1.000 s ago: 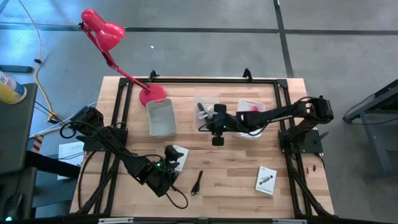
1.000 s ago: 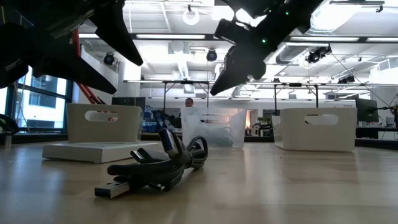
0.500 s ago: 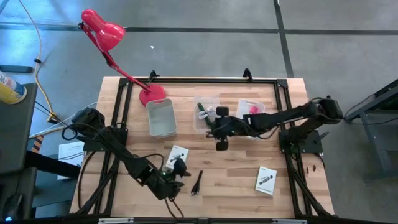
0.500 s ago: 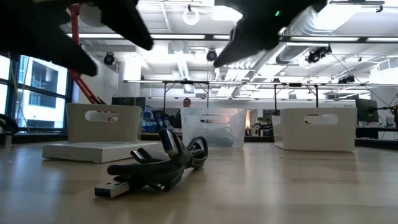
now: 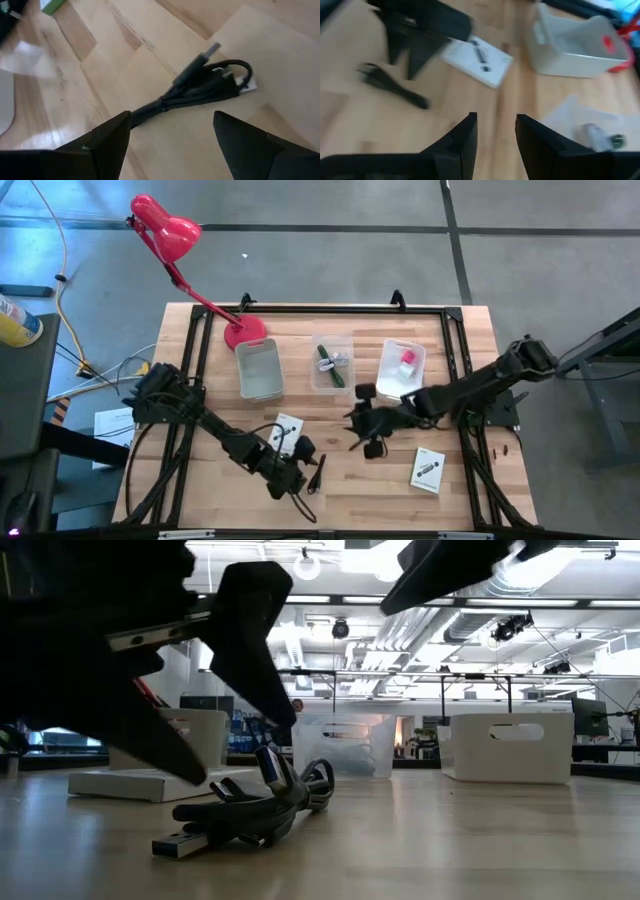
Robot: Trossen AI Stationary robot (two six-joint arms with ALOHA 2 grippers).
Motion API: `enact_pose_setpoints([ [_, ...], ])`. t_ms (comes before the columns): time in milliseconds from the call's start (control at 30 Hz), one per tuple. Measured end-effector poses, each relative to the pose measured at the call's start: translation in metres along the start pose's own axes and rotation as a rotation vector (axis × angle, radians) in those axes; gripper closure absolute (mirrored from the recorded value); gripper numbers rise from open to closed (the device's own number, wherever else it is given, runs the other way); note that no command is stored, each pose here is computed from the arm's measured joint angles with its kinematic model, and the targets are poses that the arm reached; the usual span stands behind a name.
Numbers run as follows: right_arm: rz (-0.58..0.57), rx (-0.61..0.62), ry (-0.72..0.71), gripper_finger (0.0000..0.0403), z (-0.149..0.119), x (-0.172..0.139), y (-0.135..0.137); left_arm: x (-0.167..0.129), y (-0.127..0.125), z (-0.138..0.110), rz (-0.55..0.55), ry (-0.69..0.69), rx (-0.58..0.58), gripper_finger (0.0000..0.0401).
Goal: Pick and place items into bin
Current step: Put the black USB cable into the transparent bin
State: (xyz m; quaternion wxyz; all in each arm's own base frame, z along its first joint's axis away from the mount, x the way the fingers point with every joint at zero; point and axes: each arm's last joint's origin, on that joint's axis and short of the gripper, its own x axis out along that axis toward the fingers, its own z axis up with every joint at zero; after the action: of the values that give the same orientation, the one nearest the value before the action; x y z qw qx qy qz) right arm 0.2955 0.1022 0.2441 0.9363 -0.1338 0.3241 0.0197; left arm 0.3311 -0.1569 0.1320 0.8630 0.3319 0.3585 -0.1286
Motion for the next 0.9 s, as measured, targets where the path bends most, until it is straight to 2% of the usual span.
enact_pose_setpoints([
  [133, 0.080, 0.039, -0.010, 0.0279, 0.000, -0.006, 0.024, 0.000, 0.002, 0.003, 0.006, -0.029, -0.049, 0.0138],
  [333, 0.112, 0.097, -0.009, 0.0279, -0.004, -0.020, 0.057, 0.004, 0.010, -0.001, -0.058, -0.043, -0.238, 0.0179],
  [633, 0.052, 0.117, -0.026, 0.0279, -0.012, -0.039, 0.090, 0.008, 0.004, -0.002, -0.124, -0.052, -0.261, 0.0235],
  [900, 0.032, 0.122, -0.033, 0.0279, -0.014, -0.043, 0.095, 0.007, 0.002, 0.003, -0.202, -0.107, -0.287, 0.0260],
])
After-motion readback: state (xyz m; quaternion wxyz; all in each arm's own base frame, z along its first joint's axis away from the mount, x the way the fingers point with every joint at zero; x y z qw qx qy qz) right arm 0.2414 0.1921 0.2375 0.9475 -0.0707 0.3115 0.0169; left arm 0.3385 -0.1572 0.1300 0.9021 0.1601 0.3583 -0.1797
